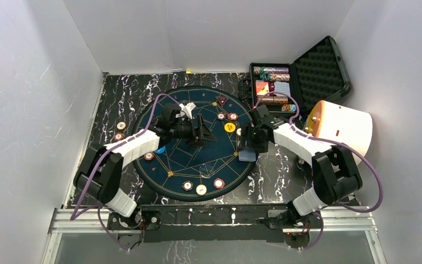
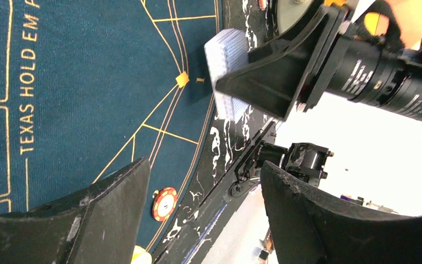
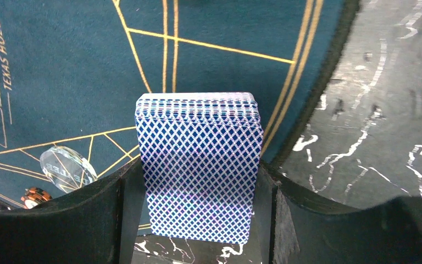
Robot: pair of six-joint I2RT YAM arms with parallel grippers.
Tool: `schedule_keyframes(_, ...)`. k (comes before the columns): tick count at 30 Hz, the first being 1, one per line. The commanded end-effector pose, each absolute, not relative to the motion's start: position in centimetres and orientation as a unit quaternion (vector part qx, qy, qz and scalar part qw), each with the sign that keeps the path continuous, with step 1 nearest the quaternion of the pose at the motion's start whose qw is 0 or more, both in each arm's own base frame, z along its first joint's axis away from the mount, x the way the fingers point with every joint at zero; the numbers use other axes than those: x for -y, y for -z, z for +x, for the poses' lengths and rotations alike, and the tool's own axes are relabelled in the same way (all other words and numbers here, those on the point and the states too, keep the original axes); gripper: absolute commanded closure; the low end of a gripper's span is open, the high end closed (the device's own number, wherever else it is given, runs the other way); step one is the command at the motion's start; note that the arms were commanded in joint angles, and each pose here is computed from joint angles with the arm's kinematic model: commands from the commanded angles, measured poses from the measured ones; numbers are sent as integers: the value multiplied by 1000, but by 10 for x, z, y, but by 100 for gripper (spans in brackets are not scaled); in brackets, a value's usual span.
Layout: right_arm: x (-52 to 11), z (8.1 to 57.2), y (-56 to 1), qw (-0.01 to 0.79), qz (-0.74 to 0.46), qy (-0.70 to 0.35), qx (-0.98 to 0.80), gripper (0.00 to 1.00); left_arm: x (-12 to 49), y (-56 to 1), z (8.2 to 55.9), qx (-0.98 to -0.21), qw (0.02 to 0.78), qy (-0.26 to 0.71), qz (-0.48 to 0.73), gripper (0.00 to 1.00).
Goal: Distribute texas hold em gaming equipment
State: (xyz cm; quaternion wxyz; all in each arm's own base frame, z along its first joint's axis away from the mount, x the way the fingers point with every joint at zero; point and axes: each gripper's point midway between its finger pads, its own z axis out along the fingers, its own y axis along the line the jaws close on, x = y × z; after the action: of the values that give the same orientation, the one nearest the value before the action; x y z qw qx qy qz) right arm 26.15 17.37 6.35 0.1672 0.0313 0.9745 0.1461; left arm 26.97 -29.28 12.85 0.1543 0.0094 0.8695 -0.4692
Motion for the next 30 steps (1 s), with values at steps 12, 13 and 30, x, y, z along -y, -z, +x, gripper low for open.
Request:
schedule_keyframes(12, -239, 271, -69, 190, -139, -145, -961, 88, 290, -115, 293, -849, 98, 519, -9, 35)
schedule_keyframes(13, -240, 271, -69, 191, -149, -143, -960, 88, 289, -113, 292, -851, 98, 515, -10, 35)
schedule_keyframes(30, -274, 269, -81, 227, -308, -182, -906, 88, 279, -87, 290, -840, 48, 540, -32, 35)
